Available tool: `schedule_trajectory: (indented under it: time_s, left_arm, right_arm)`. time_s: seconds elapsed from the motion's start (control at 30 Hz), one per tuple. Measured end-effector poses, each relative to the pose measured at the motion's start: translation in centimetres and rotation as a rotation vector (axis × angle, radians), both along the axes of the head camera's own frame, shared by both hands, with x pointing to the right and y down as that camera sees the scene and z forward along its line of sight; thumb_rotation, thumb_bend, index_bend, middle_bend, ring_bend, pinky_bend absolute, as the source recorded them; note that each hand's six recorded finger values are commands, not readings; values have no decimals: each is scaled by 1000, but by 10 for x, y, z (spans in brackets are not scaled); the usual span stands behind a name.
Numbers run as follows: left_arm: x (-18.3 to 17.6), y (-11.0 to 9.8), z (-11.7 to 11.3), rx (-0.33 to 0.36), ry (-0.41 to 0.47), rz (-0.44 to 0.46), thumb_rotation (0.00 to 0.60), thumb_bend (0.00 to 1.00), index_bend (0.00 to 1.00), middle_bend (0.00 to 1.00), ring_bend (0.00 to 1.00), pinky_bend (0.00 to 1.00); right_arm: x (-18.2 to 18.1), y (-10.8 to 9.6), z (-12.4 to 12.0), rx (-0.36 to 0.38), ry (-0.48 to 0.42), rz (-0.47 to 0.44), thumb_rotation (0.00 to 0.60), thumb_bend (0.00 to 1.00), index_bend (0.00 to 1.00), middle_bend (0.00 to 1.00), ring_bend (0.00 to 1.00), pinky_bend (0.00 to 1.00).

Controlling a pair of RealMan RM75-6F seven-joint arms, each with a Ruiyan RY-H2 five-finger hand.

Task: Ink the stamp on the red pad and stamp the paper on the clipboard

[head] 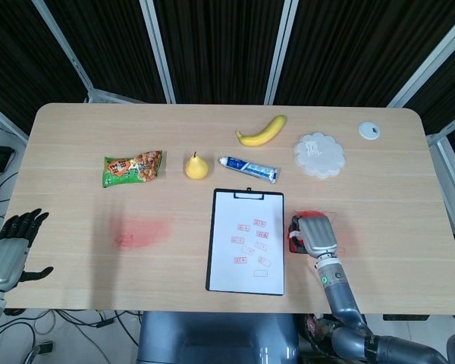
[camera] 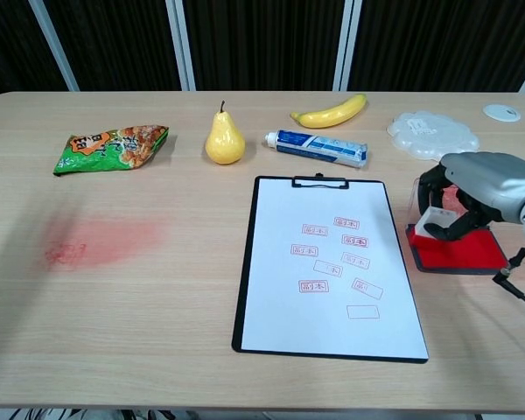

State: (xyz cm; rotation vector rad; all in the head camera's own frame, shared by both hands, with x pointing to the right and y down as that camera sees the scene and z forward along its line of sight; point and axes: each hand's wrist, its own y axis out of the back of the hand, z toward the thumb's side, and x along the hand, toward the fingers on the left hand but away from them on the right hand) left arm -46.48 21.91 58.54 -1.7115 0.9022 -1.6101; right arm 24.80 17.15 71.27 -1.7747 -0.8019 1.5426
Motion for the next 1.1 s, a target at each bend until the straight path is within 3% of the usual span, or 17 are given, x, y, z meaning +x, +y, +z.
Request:
schedule_trajectory:
  time_s: [0.23,0.6,1.1]
  left_arm:
    - [0,0,0,0,0,0,600,22,0,0,0,0]
    - [0,0,0,-1,1,0,600,23,0,0,0,0]
    - [0,0,0,0,1,-1,600,40,0,0,0,0]
  right_arm:
    - [7,-4,1,0,34,12,600,748,912,873,882,875]
    - [25,10,16,-52,87,36,600,747,912,873,882,875]
    - [25,9,14,-45,71,47,600,747,912,873,882,875]
